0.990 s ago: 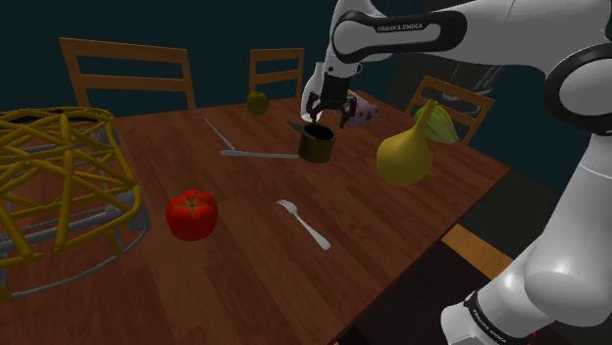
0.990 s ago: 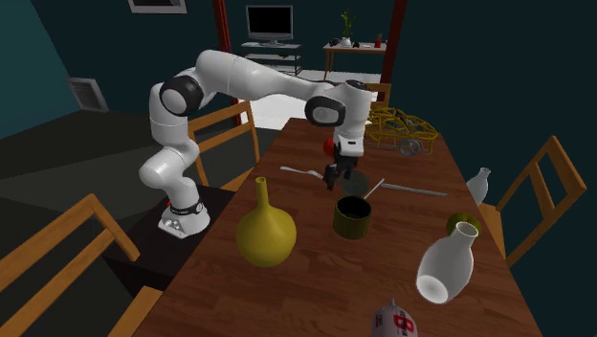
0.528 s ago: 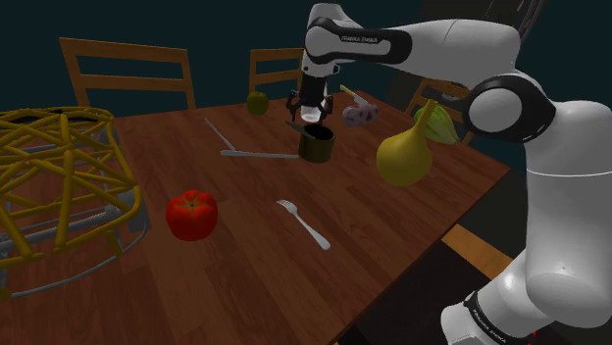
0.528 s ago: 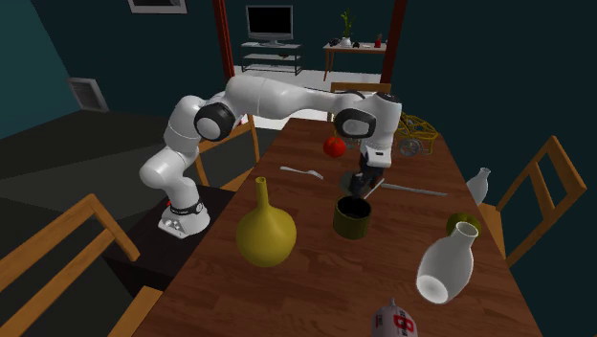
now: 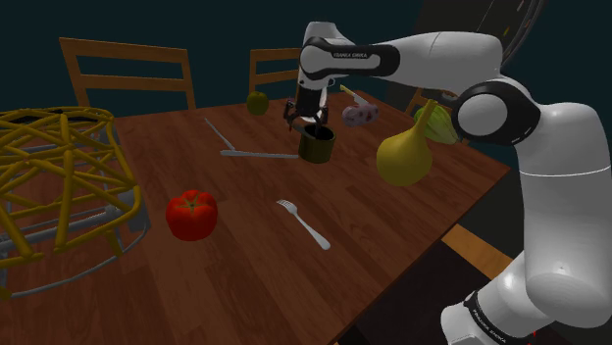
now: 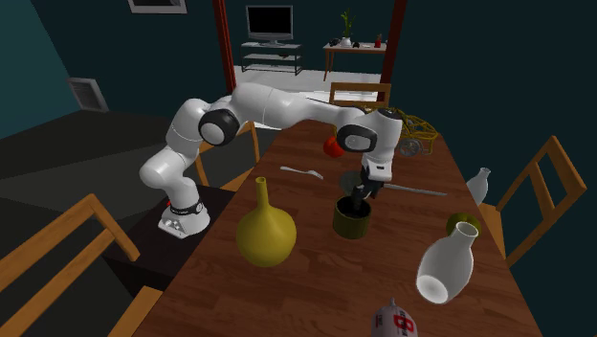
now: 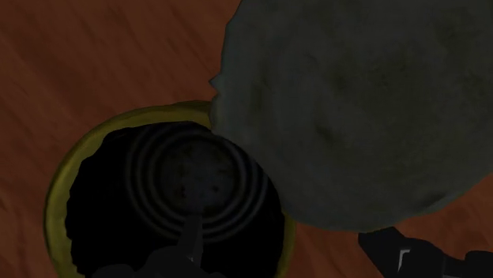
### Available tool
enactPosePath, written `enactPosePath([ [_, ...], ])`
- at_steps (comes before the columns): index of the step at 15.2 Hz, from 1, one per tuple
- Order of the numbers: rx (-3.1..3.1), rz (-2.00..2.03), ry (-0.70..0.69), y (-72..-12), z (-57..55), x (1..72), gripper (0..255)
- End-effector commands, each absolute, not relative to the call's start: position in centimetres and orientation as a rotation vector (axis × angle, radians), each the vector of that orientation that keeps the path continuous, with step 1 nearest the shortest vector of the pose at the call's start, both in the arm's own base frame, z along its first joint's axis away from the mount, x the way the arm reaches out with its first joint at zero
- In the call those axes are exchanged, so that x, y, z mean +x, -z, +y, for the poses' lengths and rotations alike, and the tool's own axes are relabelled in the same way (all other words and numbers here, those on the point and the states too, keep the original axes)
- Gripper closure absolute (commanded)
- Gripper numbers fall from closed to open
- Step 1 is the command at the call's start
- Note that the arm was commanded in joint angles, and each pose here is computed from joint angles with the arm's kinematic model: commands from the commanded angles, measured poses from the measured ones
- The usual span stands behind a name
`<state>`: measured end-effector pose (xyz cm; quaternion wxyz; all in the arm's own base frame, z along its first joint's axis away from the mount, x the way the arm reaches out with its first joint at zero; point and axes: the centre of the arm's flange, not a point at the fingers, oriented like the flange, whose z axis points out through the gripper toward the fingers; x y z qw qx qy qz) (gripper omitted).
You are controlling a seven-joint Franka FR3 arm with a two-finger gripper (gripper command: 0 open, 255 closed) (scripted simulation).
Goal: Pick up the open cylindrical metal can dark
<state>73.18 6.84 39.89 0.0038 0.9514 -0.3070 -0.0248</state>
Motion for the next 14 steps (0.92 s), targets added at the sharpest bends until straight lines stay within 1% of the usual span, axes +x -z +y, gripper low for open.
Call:
enactPosePath([
  [1,2.982,-0.962,0.077,-39.5,6.9,73.2,0],
  [2,2.982,-0.962,0.077,-39.5,7.0,73.3,255],
  [11,2.982,-0.962,0.077,-39.5,6.9,73.2,255],
  [14,2.982,-0.962,0.077,-41.1,6.9,73.2,255],
])
